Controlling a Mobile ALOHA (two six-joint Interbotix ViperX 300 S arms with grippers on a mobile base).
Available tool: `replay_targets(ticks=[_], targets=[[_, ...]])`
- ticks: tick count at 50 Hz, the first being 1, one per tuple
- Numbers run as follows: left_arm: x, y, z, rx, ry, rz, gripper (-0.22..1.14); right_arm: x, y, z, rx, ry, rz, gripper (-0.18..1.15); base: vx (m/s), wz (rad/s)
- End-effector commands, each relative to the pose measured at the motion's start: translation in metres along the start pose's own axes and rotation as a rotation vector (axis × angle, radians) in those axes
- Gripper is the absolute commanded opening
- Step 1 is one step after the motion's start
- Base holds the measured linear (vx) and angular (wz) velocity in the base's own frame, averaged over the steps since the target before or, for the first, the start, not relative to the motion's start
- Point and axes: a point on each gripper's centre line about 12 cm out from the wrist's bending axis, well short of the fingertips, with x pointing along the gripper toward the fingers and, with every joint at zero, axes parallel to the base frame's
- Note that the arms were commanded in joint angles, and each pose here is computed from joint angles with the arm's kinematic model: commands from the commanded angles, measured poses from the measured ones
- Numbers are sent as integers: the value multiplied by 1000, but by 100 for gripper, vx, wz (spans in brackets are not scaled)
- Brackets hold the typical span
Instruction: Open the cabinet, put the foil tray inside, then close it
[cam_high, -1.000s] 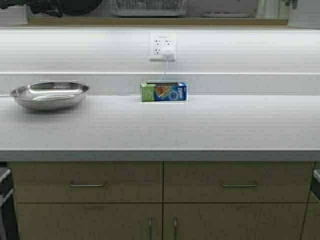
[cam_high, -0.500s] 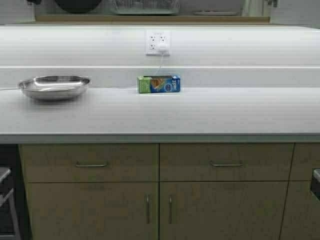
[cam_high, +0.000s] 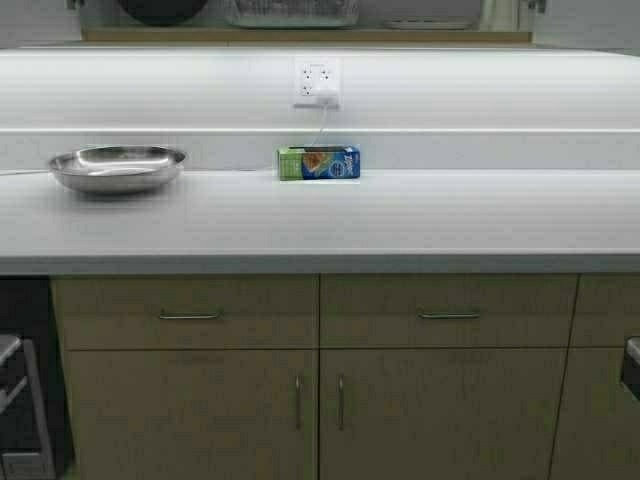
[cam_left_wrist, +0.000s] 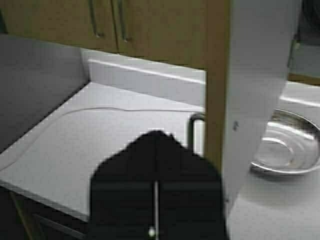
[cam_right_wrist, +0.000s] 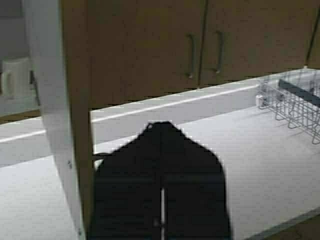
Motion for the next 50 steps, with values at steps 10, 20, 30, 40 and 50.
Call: replay_targets(ticks=[10, 20, 30, 40, 50], targets=[[81, 13, 32, -21, -104, -9, 4, 60, -10, 3, -5, 9, -23, 7, -2, 0], [120, 1, 16, -60, -106, -64, 4, 88, -5, -14, -3, 45, -8, 7, 1, 0], [121, -43, 7, -59, -96, -166, 4, 96, 26, -24, -5, 64, 65, 7, 2, 0], [96, -94, 9, -59, -97, -284, 4, 91, 68, -20, -29, 52, 163, 7, 2, 1], [40, -125, 6, -53, -115, -405, 4, 69, 113, -2, -60, 4, 275, 7, 0, 1]])
